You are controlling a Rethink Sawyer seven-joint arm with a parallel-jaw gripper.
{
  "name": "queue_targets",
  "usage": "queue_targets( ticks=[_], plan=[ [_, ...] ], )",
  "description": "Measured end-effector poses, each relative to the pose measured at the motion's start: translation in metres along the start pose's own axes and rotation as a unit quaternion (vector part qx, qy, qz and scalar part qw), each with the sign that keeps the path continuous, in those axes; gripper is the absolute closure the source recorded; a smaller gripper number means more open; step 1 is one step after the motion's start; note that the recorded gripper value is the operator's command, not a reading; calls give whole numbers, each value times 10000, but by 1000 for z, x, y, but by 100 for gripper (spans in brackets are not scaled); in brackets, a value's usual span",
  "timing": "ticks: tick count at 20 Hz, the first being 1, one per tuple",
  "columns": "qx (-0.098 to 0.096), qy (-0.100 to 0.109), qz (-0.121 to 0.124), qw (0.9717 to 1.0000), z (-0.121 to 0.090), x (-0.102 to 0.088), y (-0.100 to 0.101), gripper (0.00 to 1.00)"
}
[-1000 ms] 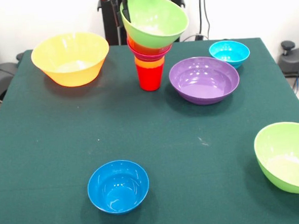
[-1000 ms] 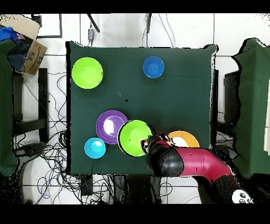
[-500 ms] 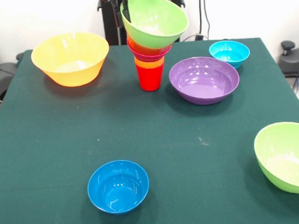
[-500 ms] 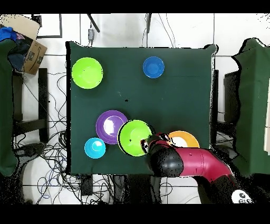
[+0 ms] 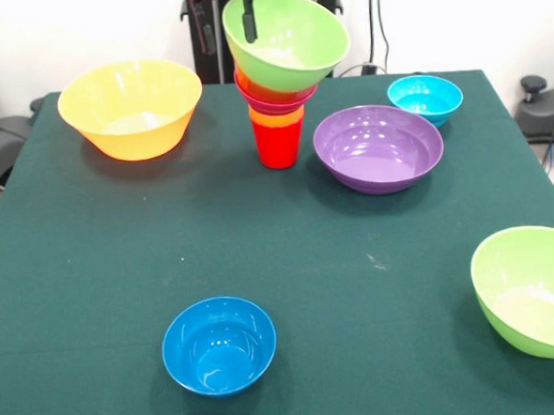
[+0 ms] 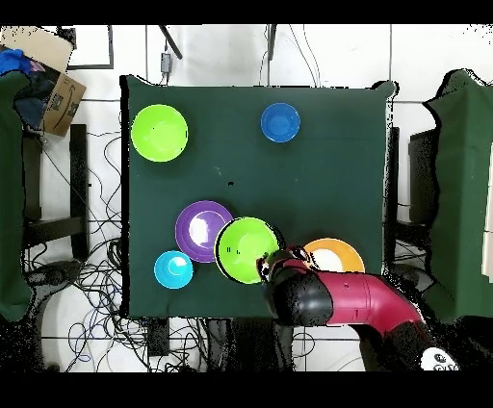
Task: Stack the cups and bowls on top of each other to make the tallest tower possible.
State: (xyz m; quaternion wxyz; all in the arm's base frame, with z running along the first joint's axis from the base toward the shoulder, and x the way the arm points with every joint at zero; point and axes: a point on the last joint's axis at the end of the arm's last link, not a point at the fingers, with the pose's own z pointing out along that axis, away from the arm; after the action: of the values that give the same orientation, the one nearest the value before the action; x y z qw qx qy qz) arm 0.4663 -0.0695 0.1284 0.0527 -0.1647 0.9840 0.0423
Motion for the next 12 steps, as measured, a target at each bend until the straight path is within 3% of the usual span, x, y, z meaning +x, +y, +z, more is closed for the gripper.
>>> queue_targets(
  ticks=[12],
  plan=[
    [-41,101,-85,9999,2,12,8,0]
  ],
)
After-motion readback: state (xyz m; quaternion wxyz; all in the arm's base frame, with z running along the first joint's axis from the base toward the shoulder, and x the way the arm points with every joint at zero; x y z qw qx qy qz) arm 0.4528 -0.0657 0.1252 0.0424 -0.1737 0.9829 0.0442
